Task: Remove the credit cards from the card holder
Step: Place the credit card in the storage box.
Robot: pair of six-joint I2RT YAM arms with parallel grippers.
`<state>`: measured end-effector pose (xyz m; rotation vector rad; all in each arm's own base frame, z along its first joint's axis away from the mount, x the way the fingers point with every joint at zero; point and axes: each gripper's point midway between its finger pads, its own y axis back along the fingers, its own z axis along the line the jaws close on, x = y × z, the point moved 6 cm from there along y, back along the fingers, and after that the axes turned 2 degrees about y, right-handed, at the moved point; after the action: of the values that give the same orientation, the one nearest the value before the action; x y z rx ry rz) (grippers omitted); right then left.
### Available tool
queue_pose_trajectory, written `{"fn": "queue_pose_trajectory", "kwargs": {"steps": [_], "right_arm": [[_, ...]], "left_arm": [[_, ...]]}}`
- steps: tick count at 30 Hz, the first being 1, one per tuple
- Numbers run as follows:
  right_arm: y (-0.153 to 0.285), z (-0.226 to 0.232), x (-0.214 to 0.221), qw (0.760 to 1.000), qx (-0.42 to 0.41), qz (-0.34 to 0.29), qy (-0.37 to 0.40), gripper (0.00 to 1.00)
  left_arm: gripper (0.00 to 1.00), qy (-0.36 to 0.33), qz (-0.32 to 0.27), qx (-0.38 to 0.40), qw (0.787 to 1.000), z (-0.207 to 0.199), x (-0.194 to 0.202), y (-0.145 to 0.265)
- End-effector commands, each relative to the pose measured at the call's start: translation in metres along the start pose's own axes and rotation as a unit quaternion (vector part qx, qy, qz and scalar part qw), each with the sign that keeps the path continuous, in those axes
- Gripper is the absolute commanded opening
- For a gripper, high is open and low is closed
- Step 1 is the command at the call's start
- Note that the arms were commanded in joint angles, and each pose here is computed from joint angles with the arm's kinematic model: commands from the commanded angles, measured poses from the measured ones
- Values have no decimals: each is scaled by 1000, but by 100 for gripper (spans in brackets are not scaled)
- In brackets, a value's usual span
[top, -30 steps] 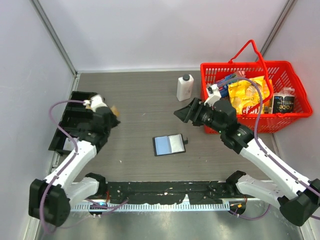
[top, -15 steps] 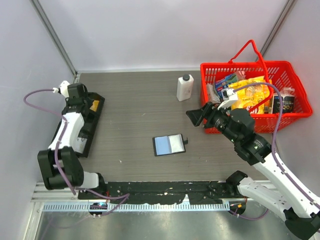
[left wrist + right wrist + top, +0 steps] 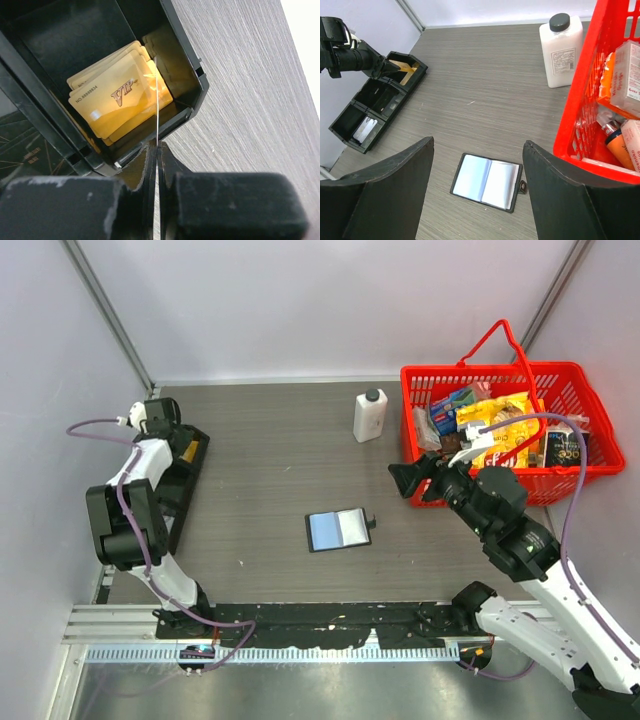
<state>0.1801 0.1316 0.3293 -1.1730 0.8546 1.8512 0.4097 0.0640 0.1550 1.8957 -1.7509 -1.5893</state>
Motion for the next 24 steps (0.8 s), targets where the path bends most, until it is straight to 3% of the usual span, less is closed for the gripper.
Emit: {"fn": "queue_pose_trajectory", "kwargs": {"steps": [1, 6, 14, 21, 24], "right_arm": [[12, -1, -20, 999, 12, -37, 19, 76], [18, -5, -24, 998, 22, -44, 29, 76], [36, -8, -29, 997, 29, -58, 40, 76], [61, -19, -38, 993, 65, -93, 41, 81], [75, -29, -44, 987, 97, -119, 39, 84]], "left_arm": [[10, 43, -12, 19, 999, -16, -17, -2], [39, 45, -5, -5, 999, -7, -21, 3], [59, 14, -20, -11, 1000, -1, -36, 41], [77, -26, -16, 23, 999, 5, -38, 108], [97, -55, -25, 42, 997, 14, -34, 144]]}}
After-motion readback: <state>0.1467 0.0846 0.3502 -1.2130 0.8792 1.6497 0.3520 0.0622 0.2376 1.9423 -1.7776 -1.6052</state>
